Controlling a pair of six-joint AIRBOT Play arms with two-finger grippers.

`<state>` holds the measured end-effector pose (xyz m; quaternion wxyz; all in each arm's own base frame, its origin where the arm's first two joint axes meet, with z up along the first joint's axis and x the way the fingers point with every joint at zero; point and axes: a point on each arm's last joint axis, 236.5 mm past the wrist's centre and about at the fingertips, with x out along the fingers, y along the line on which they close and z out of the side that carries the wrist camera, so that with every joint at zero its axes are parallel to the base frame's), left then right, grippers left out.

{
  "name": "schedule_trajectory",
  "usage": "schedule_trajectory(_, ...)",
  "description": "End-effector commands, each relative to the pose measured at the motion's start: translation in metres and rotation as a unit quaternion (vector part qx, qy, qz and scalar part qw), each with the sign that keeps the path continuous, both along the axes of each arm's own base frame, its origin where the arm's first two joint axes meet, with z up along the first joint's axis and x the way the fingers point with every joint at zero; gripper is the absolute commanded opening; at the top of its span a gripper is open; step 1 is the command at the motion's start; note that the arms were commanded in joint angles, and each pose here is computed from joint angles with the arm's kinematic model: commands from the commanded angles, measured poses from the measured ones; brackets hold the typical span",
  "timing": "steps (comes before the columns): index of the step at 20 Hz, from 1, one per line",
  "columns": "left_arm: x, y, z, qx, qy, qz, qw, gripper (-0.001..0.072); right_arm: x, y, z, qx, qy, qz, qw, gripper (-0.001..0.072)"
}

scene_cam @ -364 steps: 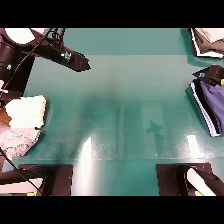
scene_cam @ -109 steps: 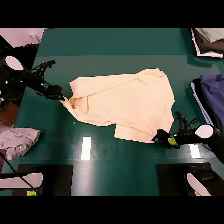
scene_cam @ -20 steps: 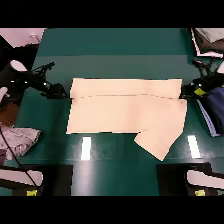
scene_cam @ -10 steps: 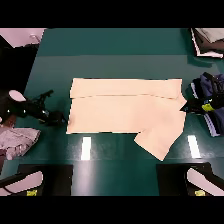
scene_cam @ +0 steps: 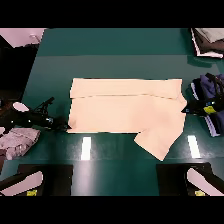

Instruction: Fold the shirts.

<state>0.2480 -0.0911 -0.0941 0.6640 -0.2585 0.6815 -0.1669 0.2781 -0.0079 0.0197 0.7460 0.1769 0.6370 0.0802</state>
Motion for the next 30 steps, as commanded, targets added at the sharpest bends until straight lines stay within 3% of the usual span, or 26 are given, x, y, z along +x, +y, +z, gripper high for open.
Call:
schedule_trajectory(1, 0.007, -0.003, 0.005, -0.008, -0.012, 0.004, 1.0, 0.0024, -0.022, -0.018, -0.008, -0.038, 0.05, -0.015, 0.998, 0.034)
schedule_trajectory(3, 0.021, 0.0, 0.015, -0.005, -0.031, 0.003, 1.0, 0.0024, -0.037, -0.026, -0.017, -0.055, 0.083, -0.019, 0.995, 0.034)
schedule_trajectory(6, 0.036, 0.001, 0.032, -0.006, -0.053, -0.004, 0.999, 0.0024, -0.077, -0.018, -0.053, -0.024, 0.153, -0.038, 0.987, 0.034)
schedule_trajectory(11, 0.04, 0.001, 0.036, -0.007, -0.057, -0.006, 0.998, 0.0024, -0.1, 0.025, -0.096, 0.077, 0.177, -0.083, 0.978, 0.034)
schedule_trajectory(16, 0.038, 0.0, 0.036, -0.009, -0.054, -0.008, 0.998, 0.0025, -0.094, 0.041, -0.112, 0.065, 0.155, -0.066, 0.983, 0.0335)
schedule_trajectory(19, 0.037, 0.0, 0.036, -0.009, -0.053, -0.009, 0.999, 0.0024, -0.09, 0.047, -0.115, 0.054, 0.145, -0.046, 0.987, 0.0302)
schedule_trajectory(21, 0.035, -0.001, 0.036, -0.011, -0.049, -0.012, 0.999, 0.0024, -0.094, 0.049, -0.116, 0.046, 0.15, -0.031, 0.987, 0.0045)
schedule_trajectory(25, 0.016, 0.005, 0.037, 0.006, -0.034, -0.051, 0.998, 0.0023, -0.107, 0.042, -0.103, 0.03, 0.18, 0.002, 0.983, 0.0023)
schedule_trajectory(30, -0.025, 0.025, 0.083, 0.075, -0.062, -0.098, 0.99, 0.0024, -0.124, 0.009, -0.045, -0.055, 0.16, 0.044, 0.985, 0.0022)
